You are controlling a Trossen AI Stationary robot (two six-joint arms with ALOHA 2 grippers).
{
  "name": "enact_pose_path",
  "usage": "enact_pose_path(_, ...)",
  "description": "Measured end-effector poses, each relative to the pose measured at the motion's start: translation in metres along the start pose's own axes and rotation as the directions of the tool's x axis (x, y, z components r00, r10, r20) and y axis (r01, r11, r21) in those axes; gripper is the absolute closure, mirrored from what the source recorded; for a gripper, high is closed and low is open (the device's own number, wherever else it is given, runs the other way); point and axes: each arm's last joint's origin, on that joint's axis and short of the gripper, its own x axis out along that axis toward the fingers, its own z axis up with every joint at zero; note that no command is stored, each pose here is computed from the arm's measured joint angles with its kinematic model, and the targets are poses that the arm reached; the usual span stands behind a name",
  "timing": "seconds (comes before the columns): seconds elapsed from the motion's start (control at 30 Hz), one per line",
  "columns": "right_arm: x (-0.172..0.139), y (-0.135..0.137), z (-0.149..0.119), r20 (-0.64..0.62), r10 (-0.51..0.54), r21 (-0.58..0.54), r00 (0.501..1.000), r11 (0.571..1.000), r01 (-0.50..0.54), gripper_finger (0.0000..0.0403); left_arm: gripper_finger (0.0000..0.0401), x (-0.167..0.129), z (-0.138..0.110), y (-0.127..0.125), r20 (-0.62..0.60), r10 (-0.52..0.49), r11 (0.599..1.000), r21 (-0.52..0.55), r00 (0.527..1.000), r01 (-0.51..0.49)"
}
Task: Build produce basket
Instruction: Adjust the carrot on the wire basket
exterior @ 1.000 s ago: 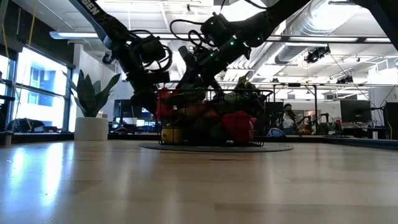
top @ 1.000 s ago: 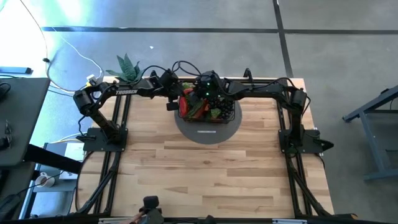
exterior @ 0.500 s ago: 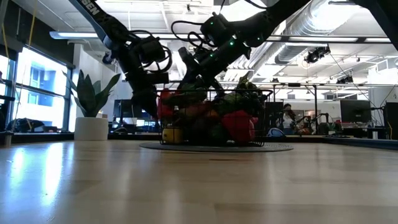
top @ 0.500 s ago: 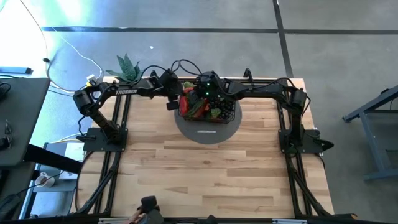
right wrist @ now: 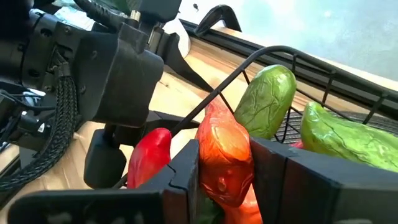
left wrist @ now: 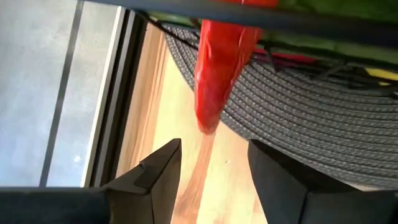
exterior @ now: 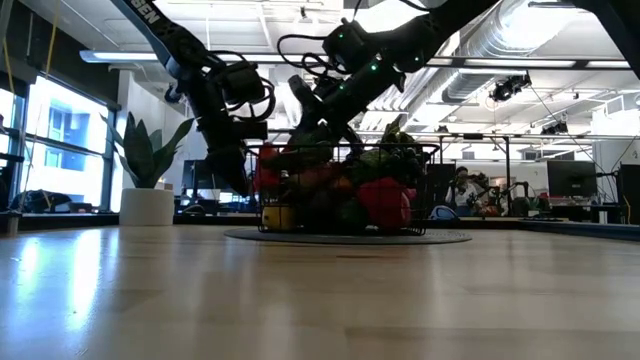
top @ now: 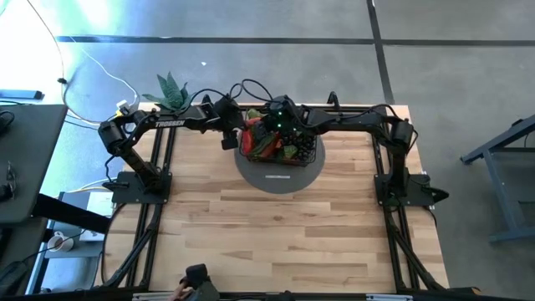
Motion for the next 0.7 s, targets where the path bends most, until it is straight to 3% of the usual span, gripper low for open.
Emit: enact_pose_path(0.7, -0.067, 0.011, 0.024, 0.005, -0.084, 0.02, 0.996, 0.996, 0.084, 0.0322, 0.0226, 0.0, 0.0, 0.001, -0.01, 0.018, 1.0, 0.007, 1.0, -0.018)
